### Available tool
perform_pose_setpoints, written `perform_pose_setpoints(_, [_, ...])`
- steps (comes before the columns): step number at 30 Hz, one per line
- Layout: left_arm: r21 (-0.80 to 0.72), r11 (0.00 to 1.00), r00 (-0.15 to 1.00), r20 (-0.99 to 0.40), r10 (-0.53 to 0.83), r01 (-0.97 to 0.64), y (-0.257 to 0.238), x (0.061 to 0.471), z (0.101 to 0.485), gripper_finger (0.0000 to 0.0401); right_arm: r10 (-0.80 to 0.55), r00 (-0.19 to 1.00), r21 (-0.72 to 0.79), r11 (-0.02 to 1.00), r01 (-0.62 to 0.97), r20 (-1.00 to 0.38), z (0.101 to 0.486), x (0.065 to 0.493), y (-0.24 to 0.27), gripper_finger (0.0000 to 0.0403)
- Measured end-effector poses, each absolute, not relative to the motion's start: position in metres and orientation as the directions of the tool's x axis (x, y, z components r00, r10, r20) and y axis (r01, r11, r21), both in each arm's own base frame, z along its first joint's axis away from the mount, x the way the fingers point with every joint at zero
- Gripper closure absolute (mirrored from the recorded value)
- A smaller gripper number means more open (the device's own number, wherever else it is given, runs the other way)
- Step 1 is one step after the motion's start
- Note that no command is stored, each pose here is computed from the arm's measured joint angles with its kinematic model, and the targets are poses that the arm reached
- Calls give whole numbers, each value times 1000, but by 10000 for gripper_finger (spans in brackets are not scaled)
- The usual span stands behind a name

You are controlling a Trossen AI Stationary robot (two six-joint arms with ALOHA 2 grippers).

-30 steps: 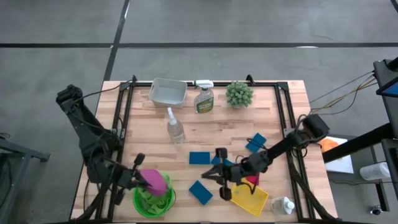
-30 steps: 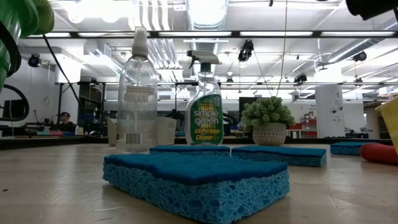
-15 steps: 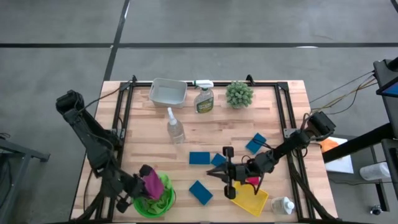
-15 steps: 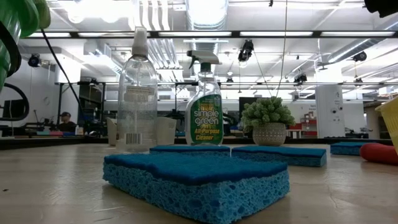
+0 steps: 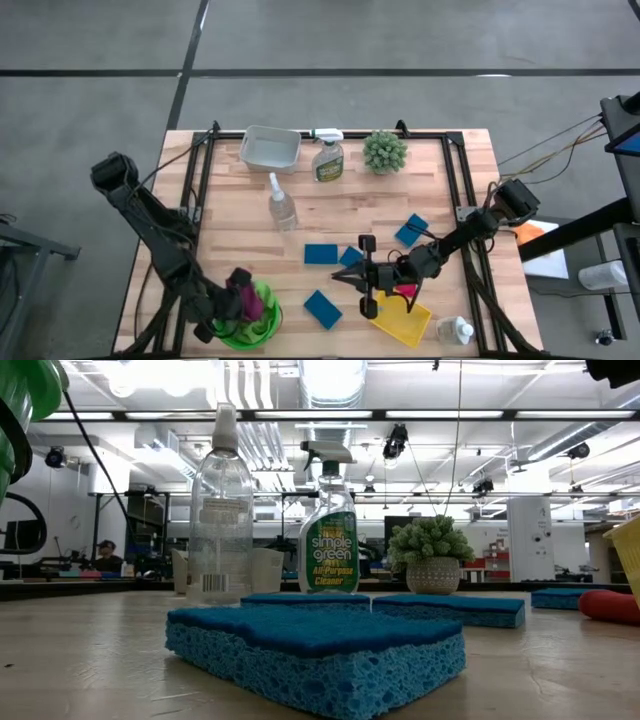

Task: Pick & Place Kitchen Items
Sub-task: Put the purple microfiber cloth into the green basket

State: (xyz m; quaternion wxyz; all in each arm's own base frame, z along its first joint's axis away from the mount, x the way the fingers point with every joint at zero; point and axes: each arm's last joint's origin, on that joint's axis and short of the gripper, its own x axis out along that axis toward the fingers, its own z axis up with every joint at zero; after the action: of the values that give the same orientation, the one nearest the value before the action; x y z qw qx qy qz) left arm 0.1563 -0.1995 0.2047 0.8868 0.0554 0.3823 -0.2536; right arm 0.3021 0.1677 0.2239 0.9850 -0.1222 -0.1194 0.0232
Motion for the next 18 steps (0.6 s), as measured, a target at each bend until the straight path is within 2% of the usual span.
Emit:
perform_pose_setpoints(10, [-108,861,591,-685,-427,497,-189,148,221,210,74,973,-252,967,-17,217,223,302,168,385])
perform_pose_setpoints(18, [-148,825,581,-642,-500,546,-182,140,237,174,74,974,-255,967,-17,213,222,303,168,385])
